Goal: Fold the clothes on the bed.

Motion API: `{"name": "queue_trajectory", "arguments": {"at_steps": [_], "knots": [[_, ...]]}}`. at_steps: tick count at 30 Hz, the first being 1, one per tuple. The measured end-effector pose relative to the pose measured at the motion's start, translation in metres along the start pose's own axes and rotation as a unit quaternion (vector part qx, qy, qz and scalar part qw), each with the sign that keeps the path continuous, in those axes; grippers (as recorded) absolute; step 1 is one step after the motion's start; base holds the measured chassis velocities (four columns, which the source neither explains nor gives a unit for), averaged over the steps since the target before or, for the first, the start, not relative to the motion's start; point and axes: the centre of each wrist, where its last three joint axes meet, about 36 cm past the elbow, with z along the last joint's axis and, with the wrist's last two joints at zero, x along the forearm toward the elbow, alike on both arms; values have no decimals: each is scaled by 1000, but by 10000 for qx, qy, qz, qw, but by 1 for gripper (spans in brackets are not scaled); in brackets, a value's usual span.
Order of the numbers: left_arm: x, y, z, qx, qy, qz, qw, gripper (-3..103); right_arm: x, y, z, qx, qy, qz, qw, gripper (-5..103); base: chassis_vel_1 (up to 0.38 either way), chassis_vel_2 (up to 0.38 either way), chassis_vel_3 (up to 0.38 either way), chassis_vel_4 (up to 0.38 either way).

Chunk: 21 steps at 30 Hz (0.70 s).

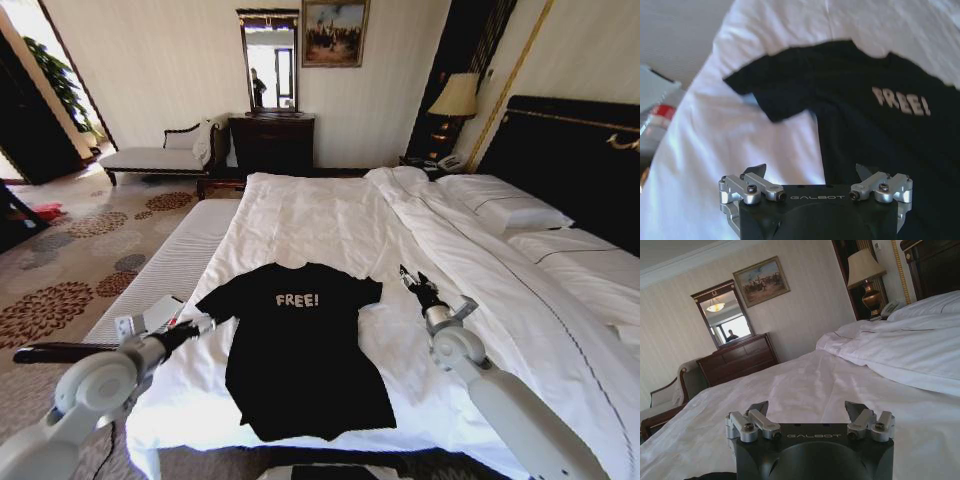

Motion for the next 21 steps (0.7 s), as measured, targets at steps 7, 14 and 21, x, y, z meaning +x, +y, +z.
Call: {"name": "queue_trajectory", "arguments": {"at_steps": [7, 14, 21], "knots": [[-16, 3, 40, -549, 450, 398, 9967, 100, -9, 4, 8, -116, 70, 203, 9997, 100, 0, 0, 0, 0], [-33, -10, 56, -86, 808, 952, 9921, 100, -12, 2, 16, -163, 194, 350, 9991, 100, 0, 0, 0, 0], [-37, -14, 62, 69, 941, 1071, 9898, 102, -14, 1, 16, -160, 239, 434, 9986, 100, 0, 0, 0, 0]]}}
